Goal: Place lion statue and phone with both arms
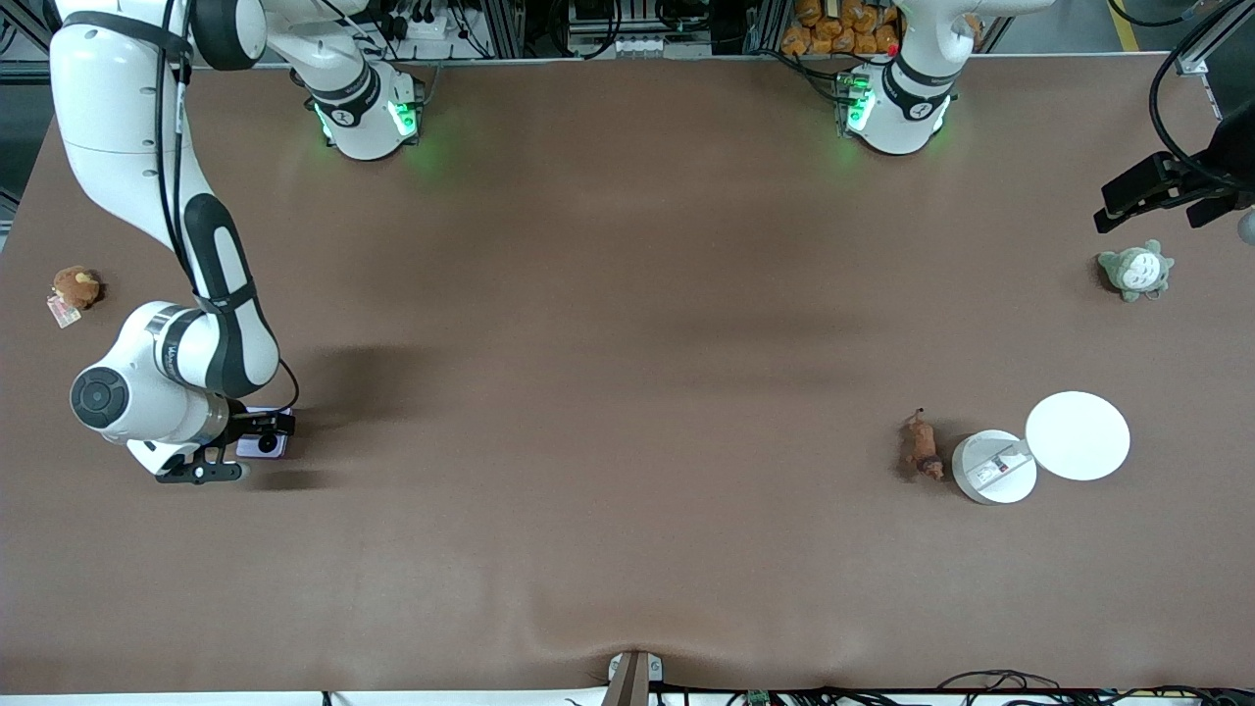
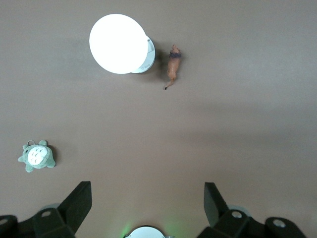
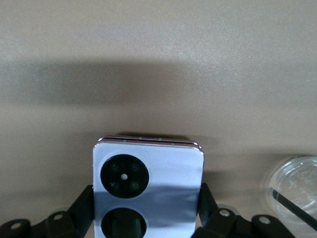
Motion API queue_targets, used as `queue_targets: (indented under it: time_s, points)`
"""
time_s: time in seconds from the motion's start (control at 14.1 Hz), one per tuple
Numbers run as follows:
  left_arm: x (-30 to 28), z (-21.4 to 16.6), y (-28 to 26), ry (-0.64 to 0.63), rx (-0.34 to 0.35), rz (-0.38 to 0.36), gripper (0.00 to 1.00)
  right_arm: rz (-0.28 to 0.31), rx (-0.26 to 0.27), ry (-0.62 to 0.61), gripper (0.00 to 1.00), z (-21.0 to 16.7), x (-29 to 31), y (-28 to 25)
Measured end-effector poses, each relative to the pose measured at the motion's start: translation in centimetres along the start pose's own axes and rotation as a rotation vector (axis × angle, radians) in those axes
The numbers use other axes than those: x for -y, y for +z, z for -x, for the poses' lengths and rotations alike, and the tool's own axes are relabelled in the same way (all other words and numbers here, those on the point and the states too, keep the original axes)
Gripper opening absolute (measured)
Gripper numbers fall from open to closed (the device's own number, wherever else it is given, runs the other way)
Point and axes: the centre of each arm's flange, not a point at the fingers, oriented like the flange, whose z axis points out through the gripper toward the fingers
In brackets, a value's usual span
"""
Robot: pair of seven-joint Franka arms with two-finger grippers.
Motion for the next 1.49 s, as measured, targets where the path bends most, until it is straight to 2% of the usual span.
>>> queue_targets:
  time_s: [0.07,0.21,0.35,0.64,0.99,1.27,1.49]
  points:
    - [-0.1,0.0,0.0,0.001,0.000,0.000,1.00,0.001,-0.005,-0.001,0.99,-0.1,0.0,-0.2]
    - [0.0,0.0,0.0,0.001,0.000,0.000,1.00,-0.002,-0.007,-0.007,1.00,-0.7,0.3,-1.1]
    - [0.0,0.0,0.1,0.001,0.001,0.000,1.00,-0.023,0.027,-0.020,1.00,-1.7,0.8,-3.4]
    - [0.0,0.0,0.1,0.000,0.002,-0.001,1.00,-0.062,0.079,-0.052,1.00,-3.8,2.0,-10.6]
    - [0.2,-0.1,0.5,-0.003,0.010,-0.001,1.00,-0.094,0.143,-0.084,1.00,-3.8,2.5,-22.3]
    - [0.2,-0.1,0.9,-0.004,0.019,-0.002,1.00,-0.097,0.107,-0.085,1.00,-1.3,1.7,-31.9]
    - [0.3,-0.1,1.8,-0.006,0.039,-0.004,1.00,-0.102,0.083,-0.070,1.00,0.8,0.6,-35.7]
